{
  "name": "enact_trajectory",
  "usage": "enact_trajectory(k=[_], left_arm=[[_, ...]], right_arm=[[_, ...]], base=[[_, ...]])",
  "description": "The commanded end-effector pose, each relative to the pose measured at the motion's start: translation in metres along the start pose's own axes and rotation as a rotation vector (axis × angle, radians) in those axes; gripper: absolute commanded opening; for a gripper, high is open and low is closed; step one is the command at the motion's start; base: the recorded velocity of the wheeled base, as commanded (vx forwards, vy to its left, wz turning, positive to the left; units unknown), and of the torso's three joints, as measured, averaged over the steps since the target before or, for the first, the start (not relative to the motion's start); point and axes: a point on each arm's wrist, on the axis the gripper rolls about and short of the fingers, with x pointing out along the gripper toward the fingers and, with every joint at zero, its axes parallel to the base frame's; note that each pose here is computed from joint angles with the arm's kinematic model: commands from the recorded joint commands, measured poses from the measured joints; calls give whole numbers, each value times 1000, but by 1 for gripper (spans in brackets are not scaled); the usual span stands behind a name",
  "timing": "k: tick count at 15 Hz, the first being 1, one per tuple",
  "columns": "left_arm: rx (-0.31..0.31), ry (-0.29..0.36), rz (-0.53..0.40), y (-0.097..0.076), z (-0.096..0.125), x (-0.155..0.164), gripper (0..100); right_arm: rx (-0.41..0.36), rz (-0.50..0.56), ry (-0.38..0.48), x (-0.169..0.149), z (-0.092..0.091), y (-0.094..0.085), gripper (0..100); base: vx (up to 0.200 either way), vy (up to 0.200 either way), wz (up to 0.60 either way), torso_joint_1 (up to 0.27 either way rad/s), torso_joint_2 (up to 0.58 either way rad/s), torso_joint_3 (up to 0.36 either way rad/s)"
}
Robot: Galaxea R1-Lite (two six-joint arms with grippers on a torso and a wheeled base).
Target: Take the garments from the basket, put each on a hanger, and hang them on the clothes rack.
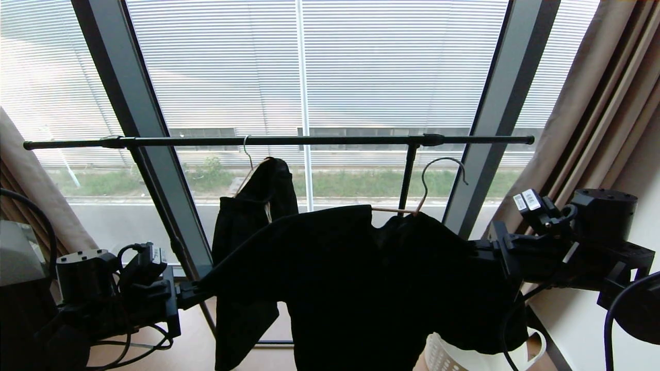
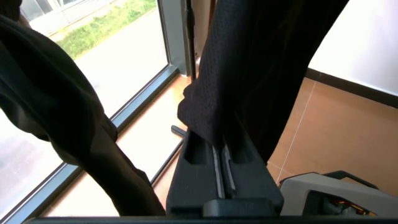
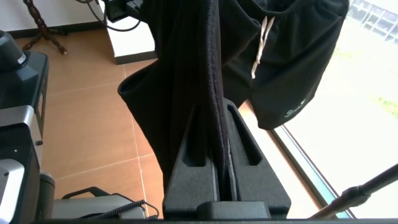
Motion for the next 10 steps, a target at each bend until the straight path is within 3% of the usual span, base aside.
enact_trajectory(k=[1,2,7,10], left_arm=[[-1,1,0,0,0,0,0],[-1,1,-2,-1,0,0,100],[-8,-4,-14,-3,1,0,100],[-65,-38,-22,-12,26,-4,100]], right_arm=[[0,1,0,1,0,-1,0],[0,1,-1,0,0,0,0],[5,1,3,2,-2,-2,0],[28,23,20,9,-10,-2,0]], base=[[0,0,0,0,0,0],[0,0,0,0,0,0],[0,0,0,0,0,0],[0,0,0,0,0,0]])
